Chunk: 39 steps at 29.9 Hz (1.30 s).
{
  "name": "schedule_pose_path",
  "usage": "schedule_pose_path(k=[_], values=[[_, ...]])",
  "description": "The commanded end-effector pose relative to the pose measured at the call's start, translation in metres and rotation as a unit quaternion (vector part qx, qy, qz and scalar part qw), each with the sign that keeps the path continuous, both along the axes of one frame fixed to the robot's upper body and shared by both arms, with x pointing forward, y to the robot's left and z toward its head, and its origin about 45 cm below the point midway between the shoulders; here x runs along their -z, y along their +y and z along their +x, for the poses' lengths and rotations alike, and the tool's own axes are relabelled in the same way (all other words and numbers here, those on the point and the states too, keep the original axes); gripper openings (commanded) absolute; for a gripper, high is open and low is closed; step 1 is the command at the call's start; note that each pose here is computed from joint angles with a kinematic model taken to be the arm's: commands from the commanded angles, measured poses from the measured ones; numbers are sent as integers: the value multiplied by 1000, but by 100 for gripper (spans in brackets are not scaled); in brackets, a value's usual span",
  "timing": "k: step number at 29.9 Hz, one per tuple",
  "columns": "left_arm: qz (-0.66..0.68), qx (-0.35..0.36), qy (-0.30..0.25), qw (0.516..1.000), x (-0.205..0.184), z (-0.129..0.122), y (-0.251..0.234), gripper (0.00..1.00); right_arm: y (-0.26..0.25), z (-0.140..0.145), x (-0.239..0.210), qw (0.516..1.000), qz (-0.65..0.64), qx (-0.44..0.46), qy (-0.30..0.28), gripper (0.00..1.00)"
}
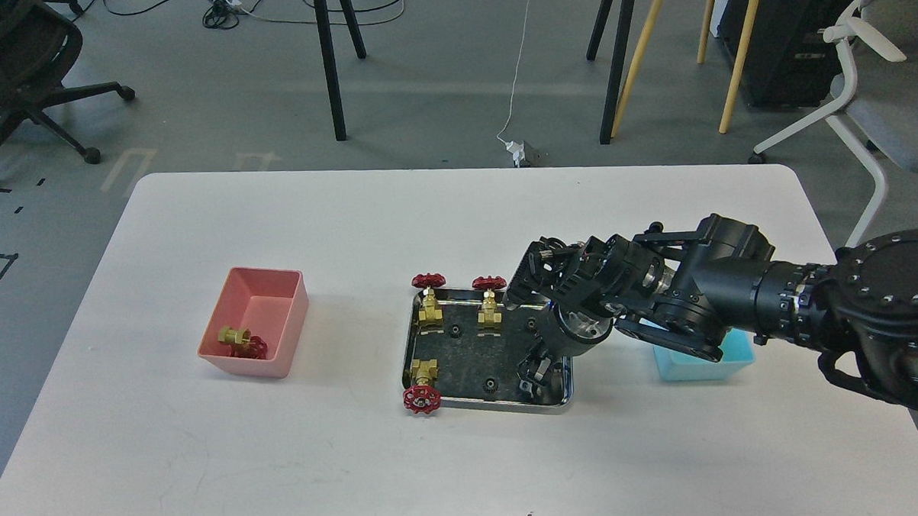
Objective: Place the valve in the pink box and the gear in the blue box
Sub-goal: 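Lower the right gripper and grasp the small black gear, then carry the gear to the blue box and release it inside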
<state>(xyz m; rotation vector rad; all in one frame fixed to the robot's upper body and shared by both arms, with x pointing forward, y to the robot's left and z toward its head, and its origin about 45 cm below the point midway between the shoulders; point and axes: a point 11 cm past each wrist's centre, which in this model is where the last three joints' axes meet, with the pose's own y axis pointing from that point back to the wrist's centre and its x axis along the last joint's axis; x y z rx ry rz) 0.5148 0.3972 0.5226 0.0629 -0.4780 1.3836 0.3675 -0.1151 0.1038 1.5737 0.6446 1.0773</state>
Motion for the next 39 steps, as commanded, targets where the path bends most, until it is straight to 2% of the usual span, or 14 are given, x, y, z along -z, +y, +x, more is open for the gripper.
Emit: schedule_pose_path(k=[1, 7, 10, 17, 20, 27, 35, 39], values=[[0, 0, 0, 1000, 0, 0, 0, 100, 4, 9, -11, 1000, 8, 4, -11, 14], [0, 1, 1, 1000, 1, 0, -1, 100, 33, 35, -58, 996, 73, 22, -43, 14], [0, 1, 1, 1000, 1, 1, -1, 100, 3, 58, -87, 992, 91, 61, -66, 14], [-1, 2, 0, 1000, 1, 1, -2, 100, -96, 73, -111, 982, 86, 149, -81, 14], [-1, 4, 1, 1000, 2, 1, -4, 100, -135, 69, -113, 977, 77, 180, -82, 14], [-3, 4, -1, 1000, 1, 2, -5, 100, -207, 36, -97, 969, 55, 235, -56, 15], [-2, 5, -1, 1000, 0, 2, -6, 100, -226, 20, -78, 966, 42, 253, -35, 15], [-1, 3, -2, 1000, -1, 1, -4, 100, -230, 18, -72, 965, 37, 258, -32, 19]])
